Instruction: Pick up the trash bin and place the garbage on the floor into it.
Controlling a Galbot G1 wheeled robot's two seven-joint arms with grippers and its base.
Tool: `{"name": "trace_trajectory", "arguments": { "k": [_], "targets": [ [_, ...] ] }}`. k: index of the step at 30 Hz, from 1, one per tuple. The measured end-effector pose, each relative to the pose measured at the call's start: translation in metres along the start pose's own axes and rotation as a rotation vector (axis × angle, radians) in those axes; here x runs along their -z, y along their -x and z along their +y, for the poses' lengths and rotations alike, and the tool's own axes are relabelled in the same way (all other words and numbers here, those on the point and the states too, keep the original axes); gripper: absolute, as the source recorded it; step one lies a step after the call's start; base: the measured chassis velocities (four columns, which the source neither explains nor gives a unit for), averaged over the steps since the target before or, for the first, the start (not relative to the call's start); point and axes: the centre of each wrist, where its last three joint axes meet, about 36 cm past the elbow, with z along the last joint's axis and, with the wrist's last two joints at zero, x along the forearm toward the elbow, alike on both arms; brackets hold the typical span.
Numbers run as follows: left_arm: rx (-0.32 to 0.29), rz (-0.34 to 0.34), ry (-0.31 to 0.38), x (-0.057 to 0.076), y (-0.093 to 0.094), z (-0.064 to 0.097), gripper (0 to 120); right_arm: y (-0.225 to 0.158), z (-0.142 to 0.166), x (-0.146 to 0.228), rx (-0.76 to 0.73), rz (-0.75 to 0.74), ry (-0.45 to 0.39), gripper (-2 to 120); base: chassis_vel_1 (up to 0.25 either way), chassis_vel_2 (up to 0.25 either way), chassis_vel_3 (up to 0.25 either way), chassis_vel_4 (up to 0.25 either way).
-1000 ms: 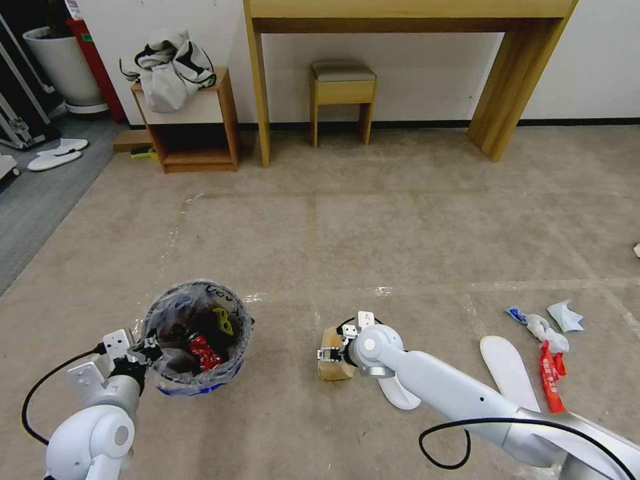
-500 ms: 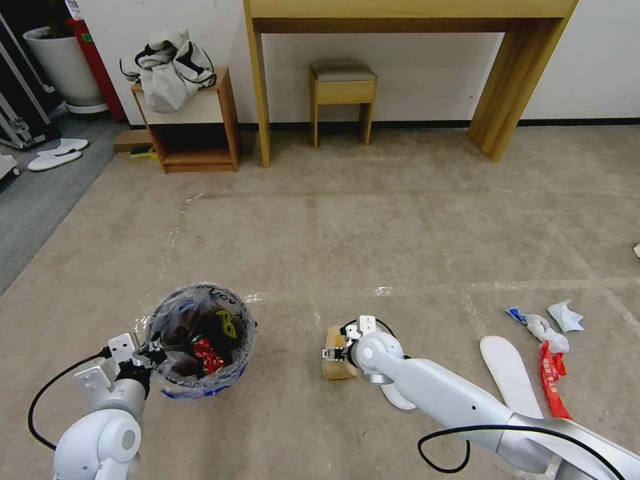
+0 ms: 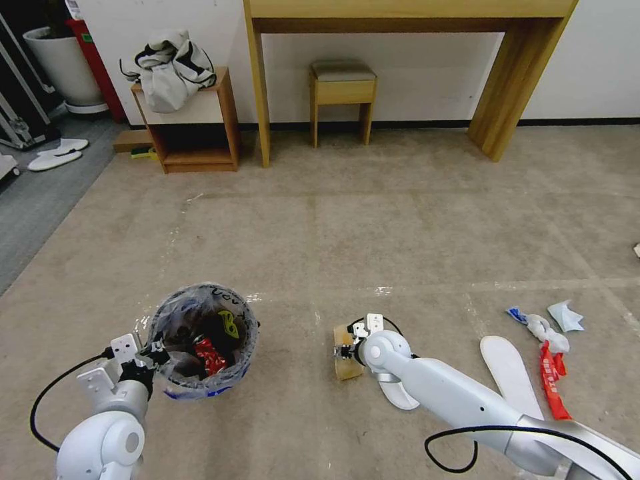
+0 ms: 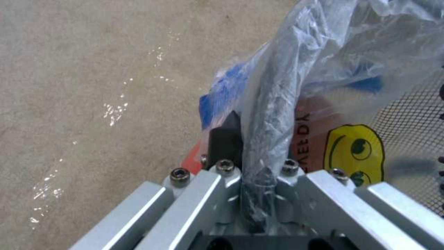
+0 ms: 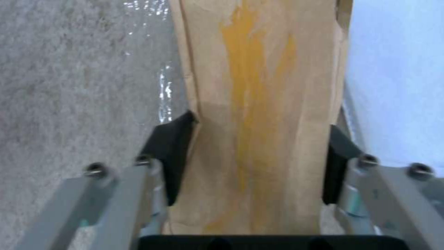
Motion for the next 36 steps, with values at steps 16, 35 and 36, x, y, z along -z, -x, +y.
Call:
{"name": "trace_trajectory", "arguments": {
  "k": [16,35,36],
  "targets": [
    [-0.025,0.014,0.019,0.005,0.004,-0.002,1,-0.038,-0.033,0.026,-0.016,-0.082,0.041,2,0.0,0.0,0.0,0.0],
    [-0.098,0.038,0.025,0.012,0.026,-0.013,1,-0.159,-0.071,0.06,0.086,-0.316,0.1,2,0.0,0.0,0.0,0.0],
    [-0.11,0.042,0.026,0.014,0.029,-0.016,1,-0.18,-0.075,0.064,0.108,-0.367,0.103,2,0.0,0.0,0.0,0.0]
  ]
}}
